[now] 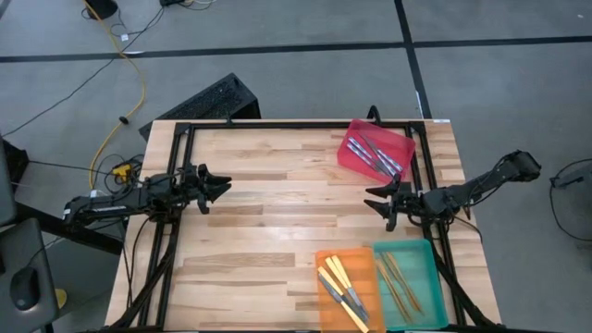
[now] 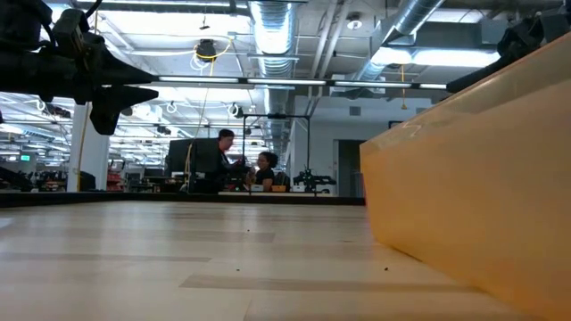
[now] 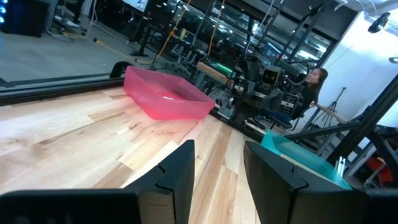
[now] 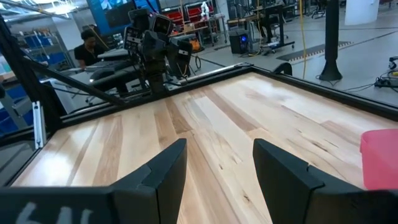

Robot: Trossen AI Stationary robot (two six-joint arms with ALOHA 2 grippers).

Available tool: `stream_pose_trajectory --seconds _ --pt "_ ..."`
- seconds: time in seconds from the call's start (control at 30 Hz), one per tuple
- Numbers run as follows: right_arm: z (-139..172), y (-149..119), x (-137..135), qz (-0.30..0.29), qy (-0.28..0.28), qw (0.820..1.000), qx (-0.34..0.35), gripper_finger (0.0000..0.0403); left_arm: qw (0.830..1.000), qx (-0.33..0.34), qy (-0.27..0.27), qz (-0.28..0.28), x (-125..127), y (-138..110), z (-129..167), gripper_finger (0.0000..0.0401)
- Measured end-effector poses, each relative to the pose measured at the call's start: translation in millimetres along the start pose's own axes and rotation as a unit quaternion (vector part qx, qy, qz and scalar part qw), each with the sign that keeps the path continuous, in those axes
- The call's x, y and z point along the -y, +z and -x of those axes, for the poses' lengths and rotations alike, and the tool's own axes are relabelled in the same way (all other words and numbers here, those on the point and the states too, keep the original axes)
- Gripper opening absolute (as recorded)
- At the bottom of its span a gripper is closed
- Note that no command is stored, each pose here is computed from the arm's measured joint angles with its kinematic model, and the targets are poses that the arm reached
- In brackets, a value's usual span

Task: Sort silverware by color (type)
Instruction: Return to Home Position

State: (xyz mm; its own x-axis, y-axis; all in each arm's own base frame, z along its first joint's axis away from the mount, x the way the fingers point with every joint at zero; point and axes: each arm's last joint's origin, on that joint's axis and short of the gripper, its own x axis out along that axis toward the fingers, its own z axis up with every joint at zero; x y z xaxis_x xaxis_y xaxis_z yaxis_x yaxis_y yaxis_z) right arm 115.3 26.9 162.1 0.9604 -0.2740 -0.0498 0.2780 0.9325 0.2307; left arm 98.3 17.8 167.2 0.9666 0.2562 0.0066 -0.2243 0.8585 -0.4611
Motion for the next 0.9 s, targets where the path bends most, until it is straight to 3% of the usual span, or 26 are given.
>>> stream_pose_trajectory --seconds 0.9 --pt "0.0 -2.1 0.6 0.007 -0.002 1.0 -0.009 0.0207 1.0 0.0 0.0 0.002 -0.1 -0.2 0.0 0.0122"
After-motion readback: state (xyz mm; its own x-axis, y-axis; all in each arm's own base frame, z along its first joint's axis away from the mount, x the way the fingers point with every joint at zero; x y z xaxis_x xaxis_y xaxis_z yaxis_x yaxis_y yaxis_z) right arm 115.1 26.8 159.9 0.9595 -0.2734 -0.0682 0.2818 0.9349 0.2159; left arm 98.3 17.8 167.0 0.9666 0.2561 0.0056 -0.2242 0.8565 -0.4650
